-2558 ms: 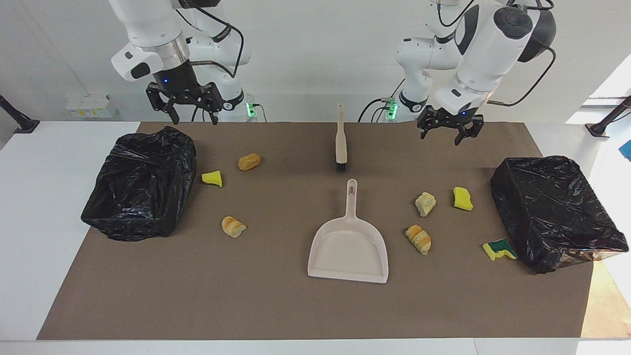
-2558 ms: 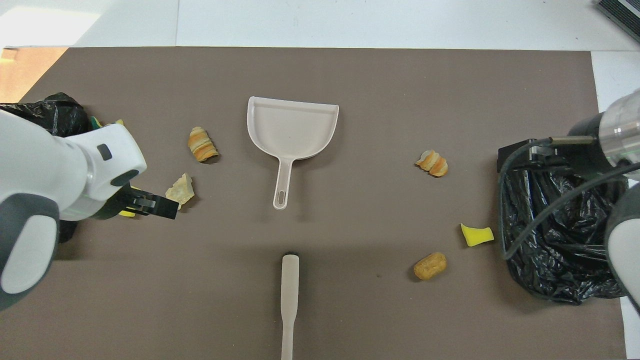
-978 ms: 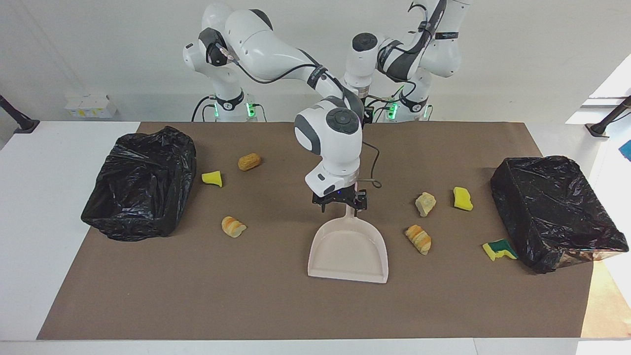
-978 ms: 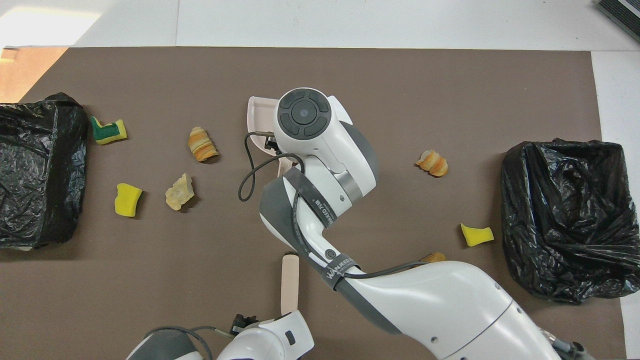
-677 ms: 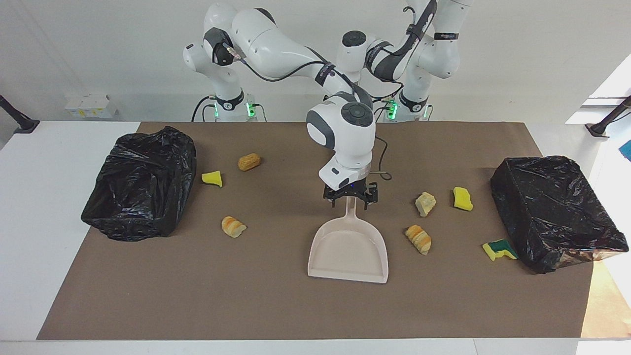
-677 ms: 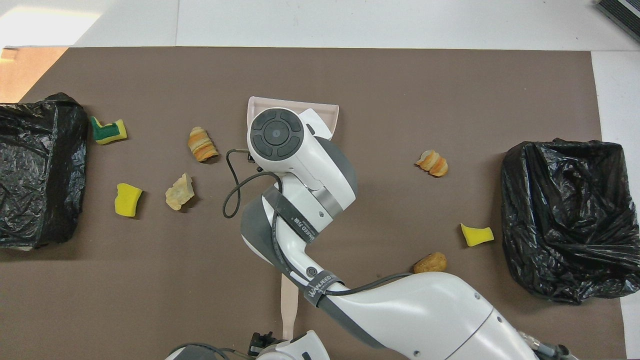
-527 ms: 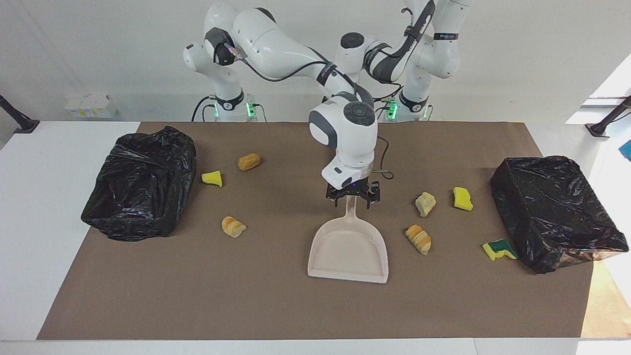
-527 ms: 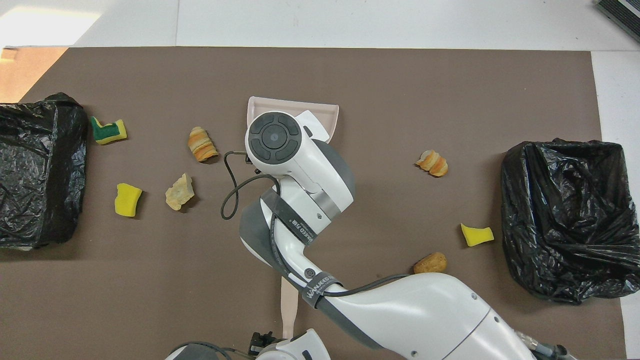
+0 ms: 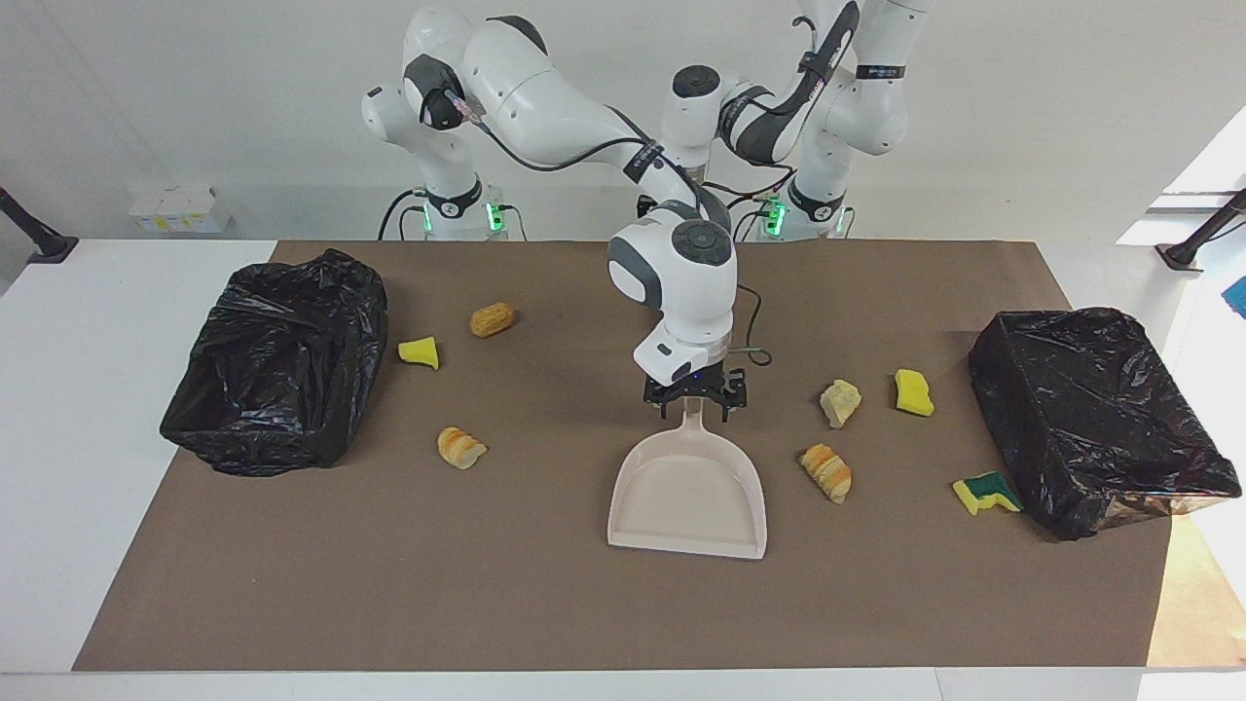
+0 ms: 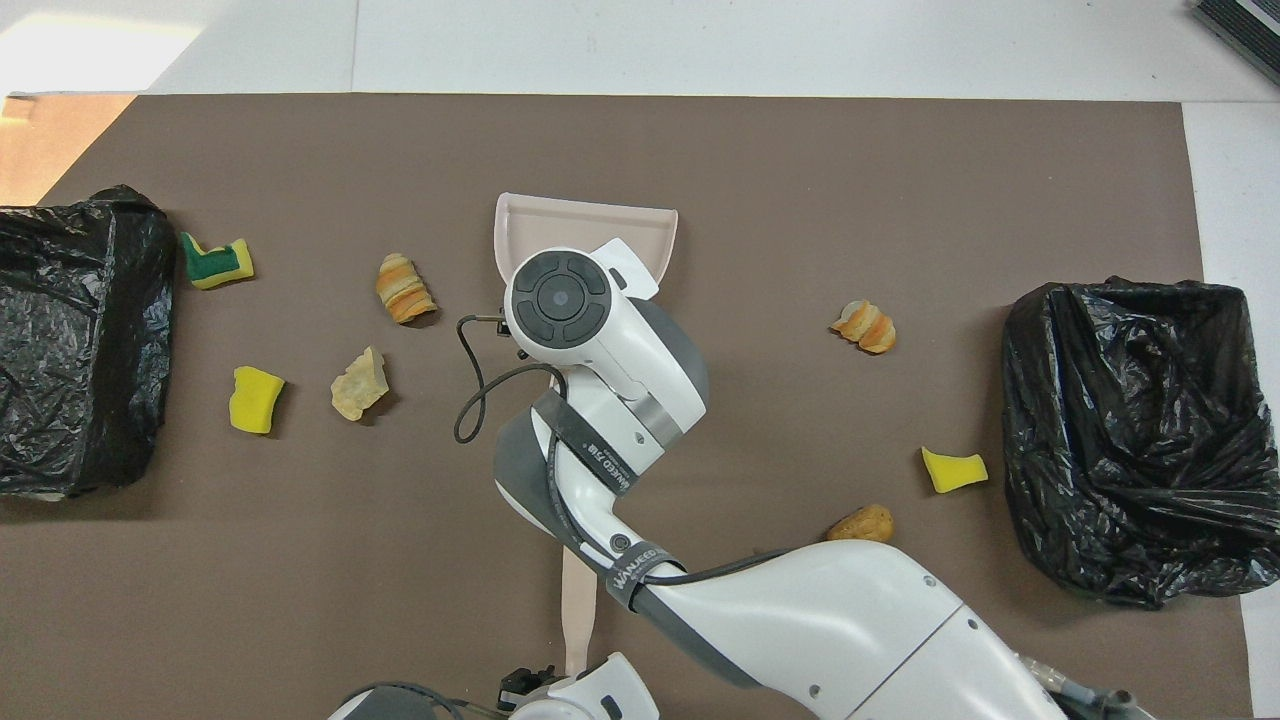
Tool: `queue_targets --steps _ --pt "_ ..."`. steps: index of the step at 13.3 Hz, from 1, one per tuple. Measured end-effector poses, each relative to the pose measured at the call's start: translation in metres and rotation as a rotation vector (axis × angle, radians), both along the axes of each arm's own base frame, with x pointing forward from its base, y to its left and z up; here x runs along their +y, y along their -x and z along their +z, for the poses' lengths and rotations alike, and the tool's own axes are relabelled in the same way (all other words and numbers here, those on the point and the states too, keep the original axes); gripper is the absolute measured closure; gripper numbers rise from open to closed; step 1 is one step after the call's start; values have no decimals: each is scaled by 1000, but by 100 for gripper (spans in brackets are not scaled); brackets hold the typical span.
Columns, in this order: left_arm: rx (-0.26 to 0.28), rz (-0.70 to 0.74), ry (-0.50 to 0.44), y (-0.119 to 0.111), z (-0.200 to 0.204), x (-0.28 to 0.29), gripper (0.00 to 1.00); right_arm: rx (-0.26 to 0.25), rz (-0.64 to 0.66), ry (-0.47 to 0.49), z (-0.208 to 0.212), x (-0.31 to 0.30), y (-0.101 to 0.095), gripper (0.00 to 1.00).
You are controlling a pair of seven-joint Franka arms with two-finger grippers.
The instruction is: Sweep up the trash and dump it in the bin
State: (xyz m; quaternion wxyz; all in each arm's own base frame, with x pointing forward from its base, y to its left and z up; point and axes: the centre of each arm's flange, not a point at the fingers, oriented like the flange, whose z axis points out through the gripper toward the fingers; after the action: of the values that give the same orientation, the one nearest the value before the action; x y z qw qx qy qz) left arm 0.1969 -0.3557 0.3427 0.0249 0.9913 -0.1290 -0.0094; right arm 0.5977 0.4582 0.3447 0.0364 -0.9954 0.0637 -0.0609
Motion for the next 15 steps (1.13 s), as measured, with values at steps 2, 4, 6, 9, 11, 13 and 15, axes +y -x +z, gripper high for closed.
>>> queue_targets --steps 2,4,6,9,11,13,15 --pt "2 22 -2 0 -1 0 43 -5 1 2 1 0 0 4" --pt "6 26 -9 0 -1 1 70 -11 2 2 5 -1 -1 27" --pt "24 32 -33 -1 -4 5 74 -12 2 3 5 -1 -1 52" --pt "69 84 -89 -21 1 23 74 -7 2 7 3 -2 1 68" --pt "97 132 -124 -48 18 42 74 -7 1 8 5 -5 2 68" --pt "94 192 -144 -77 44 64 74 -16 21 11 13 -16 -5 68" --pt "70 256 -159 -108 73 89 74 -21 107 35 28 -44 -19 68"
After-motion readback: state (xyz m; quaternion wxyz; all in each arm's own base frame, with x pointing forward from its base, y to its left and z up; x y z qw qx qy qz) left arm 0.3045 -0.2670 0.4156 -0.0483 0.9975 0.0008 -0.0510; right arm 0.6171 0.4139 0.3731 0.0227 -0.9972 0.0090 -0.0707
